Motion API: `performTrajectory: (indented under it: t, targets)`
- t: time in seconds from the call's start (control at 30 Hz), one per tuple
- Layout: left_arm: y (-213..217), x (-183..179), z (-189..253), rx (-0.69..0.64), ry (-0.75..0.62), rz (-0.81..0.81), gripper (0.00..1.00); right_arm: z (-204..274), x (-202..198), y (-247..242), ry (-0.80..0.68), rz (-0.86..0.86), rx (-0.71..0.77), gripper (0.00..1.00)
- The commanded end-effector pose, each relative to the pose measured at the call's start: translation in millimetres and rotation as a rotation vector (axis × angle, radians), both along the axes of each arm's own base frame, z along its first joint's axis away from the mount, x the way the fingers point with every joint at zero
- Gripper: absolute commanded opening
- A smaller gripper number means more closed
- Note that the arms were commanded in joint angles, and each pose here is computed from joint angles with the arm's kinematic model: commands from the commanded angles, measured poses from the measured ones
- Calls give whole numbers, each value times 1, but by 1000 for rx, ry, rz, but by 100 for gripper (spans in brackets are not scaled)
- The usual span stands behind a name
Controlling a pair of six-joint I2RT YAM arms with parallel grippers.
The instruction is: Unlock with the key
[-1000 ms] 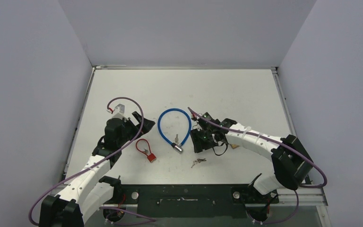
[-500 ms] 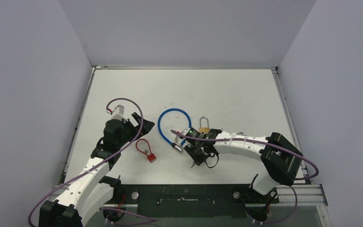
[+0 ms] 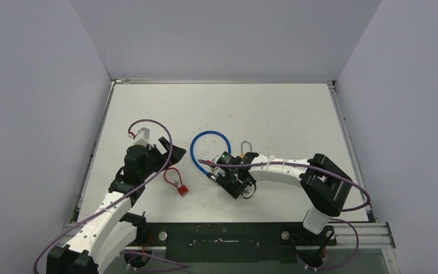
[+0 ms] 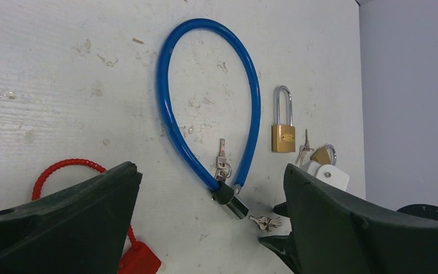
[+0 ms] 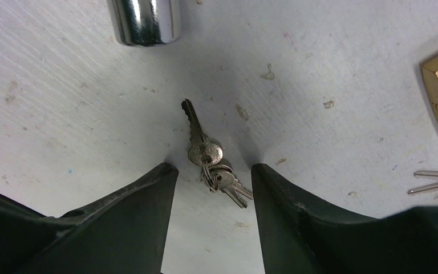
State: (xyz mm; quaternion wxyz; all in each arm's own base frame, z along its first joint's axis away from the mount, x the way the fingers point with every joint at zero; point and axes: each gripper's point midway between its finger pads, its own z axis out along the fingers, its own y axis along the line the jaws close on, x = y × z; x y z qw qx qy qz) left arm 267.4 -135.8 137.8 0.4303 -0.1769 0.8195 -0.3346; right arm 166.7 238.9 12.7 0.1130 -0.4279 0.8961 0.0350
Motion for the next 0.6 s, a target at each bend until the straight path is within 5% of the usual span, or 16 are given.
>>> performTrajectory:
  t: [0.0,0.2,0.37,0.57]
  targets:
    - [1,3,10,7,-35,3,95,-4,11,15,13,-18,67,52]
    - [1,3,12,4,-39,7,95,-11,10,10,87,-95,139,37]
    - [-1,1,8,-4,-28,-1,95,-17,6,6,119,-100,131,12]
    - [-18,-8,3,-135,-2,-31,95,-10,14,11,66,-161,176,2]
